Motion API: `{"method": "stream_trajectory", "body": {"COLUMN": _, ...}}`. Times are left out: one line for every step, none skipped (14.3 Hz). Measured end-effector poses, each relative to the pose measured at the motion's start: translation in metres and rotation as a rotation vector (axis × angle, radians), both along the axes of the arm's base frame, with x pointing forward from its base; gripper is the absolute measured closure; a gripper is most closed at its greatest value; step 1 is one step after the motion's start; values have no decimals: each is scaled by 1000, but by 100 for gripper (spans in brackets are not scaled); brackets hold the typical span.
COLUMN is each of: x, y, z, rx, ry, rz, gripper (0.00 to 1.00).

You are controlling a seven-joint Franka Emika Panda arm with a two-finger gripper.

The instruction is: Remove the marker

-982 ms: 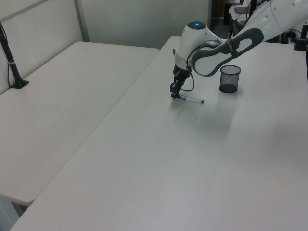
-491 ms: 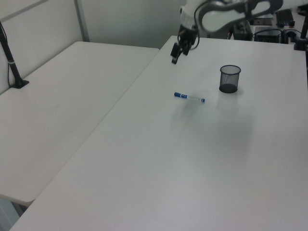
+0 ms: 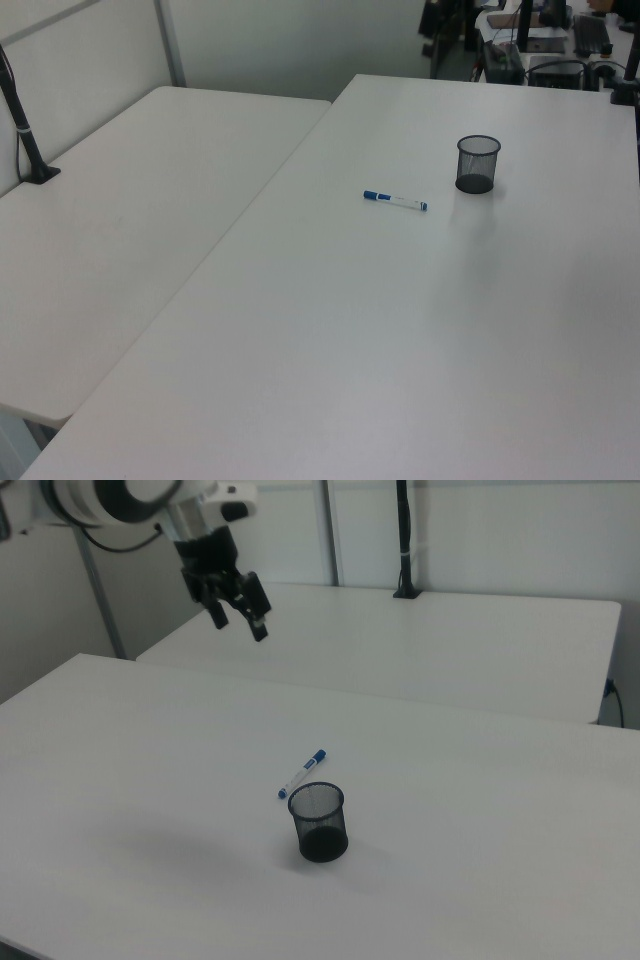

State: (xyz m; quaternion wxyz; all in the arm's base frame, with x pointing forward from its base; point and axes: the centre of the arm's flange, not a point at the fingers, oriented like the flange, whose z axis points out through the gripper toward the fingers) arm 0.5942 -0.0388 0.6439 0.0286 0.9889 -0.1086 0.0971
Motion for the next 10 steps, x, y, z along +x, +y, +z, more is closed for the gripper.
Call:
{"method": "stream_trajectory", "body": {"x": -15, "y": 0, "z": 11, "rx": 3, "ry": 16, "rz": -3, "gripper": 0}}
{"method": "stream_trajectory", "body": {"x": -28, "y": 0, "z": 18, "rx": 7, "ry": 37, "rz": -5, "gripper": 0}}
{"method": "stream_trajectory", "body": {"x": -39, "y": 0, "z": 20, "rx": 10, "ry": 58, "rz": -7, "gripper": 0}}
{"method": "stream_trajectory", "body": {"x": -47, "y": 0, "z": 19, "rx": 15, "ry": 76, "rz": -8, "gripper": 0}}
{"method": "stream_trajectory", "body": {"x": -52, "y": 0, "z": 16, "rx": 22, "ry": 87, "rz": -7, "gripper": 0}}
{"method": "stream_trajectory", "body": {"x": -55, "y": 1, "z": 12, "rx": 30, "ry": 97, "rz": -8, "gripper": 0}}
{"method": "stream_trajectory", "body": {"x": -56, "y": -1, "z": 6, "rx": 34, "ry": 109, "rz": -10, "gripper": 0}}
{"method": "stream_trajectory", "body": {"x": -55, "y": -2, "z": 1, "rx": 34, "ry": 112, "rz": -10, "gripper": 0}}
{"method": "stream_trajectory", "body": {"x": -52, "y": -3, "z": -2, "rx": 31, "ry": 102, "rz": 4, "gripper": 0}}
{"method": "stream_trajectory", "body": {"x": -48, "y": -5, "z": -3, "rx": 26, "ry": 82, "rz": 28, "gripper": 0}}
